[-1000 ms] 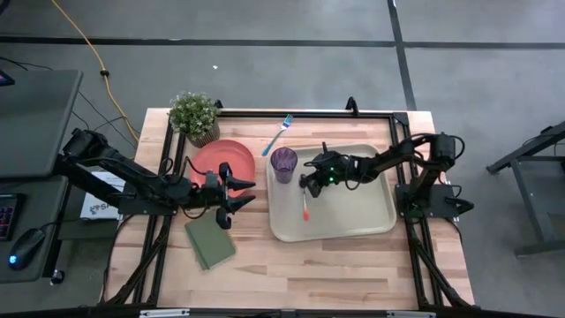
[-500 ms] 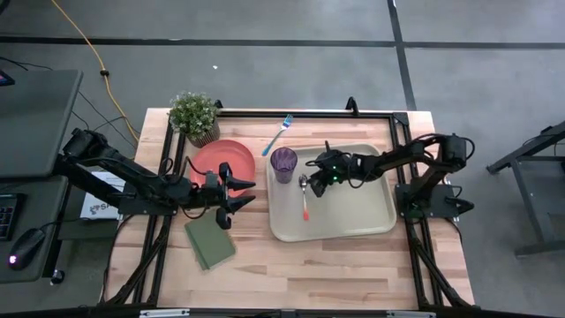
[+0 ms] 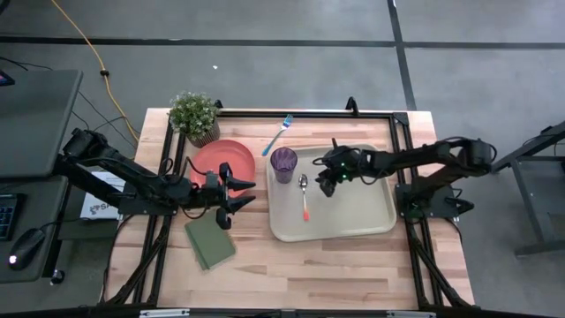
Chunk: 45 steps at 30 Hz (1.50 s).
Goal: Pick and place plate/cup/fork/spoon on tray
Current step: Put the orange plate on the gray serving tray to the right of the orange spoon
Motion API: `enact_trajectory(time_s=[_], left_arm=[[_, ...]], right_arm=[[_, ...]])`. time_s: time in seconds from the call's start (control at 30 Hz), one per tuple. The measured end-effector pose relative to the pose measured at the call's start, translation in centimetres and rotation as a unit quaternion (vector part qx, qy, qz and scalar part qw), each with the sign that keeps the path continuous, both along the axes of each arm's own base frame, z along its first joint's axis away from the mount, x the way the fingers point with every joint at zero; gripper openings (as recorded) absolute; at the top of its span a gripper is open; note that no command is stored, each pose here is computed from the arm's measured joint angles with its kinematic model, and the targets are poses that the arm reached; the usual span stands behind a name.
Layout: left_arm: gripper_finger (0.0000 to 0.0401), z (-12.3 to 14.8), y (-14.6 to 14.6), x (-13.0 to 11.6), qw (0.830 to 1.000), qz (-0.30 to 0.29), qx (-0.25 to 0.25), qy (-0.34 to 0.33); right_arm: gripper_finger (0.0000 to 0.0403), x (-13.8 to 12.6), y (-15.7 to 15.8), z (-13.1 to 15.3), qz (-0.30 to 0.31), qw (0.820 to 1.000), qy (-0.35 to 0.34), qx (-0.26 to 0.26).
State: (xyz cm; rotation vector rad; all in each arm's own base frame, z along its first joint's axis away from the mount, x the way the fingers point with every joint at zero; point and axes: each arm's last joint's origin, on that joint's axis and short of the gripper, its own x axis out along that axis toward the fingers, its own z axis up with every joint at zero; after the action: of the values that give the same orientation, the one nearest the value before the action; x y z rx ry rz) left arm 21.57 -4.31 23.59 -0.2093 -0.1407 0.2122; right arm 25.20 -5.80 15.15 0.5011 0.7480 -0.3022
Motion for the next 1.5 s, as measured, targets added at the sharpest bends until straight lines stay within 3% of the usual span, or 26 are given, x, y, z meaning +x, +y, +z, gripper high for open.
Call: enact_trajectory(time_s=[0.37, 0.63, 0.77, 0.9, 1.13, 1.5], left_arm=[[0.0173, 0.1, 0.0, -0.1, 1.000, -0.009, 0.002, 0.001], [0.0173, 0.7, 0.3, -0.8, 1.000, -0.004, 0.013, 0.006], [0.0173, 1.3, 1.3, -1.1, 0.999, 0.021, 0.028, -0.004], [0.0173, 1.5, 2.8, -1.3, 0.999, 0.029, 0.033, 0.003], [0.0172, 1.2, 5.8, -1.3, 0.999, 0.030, 0.031, 0.019], [0.0172, 0.9, 10.2, -2.0, 0.998, 0.038, 0.036, 0.036]], right_arm=[[0.0119, -2.3, 1.7, 3.2, 0.040, 0.999, -0.002, -0.034], [0.0119, -4.8, 3.5, 3.0, 0.051, 0.996, -0.037, -0.059], [0.0119, -6.2, 3.8, 3.4, 0.046, 0.992, -0.091, -0.074], [0.0119, -7.2, 3.9, 4.2, 0.054, 0.981, -0.158, -0.102], [0.0119, -8.8, 4.0, 5.8, 0.070, 0.943, -0.274, -0.174], [0.0119, -11.5, 4.3, 6.5, 0.076, 0.918, -0.329, -0.210]])
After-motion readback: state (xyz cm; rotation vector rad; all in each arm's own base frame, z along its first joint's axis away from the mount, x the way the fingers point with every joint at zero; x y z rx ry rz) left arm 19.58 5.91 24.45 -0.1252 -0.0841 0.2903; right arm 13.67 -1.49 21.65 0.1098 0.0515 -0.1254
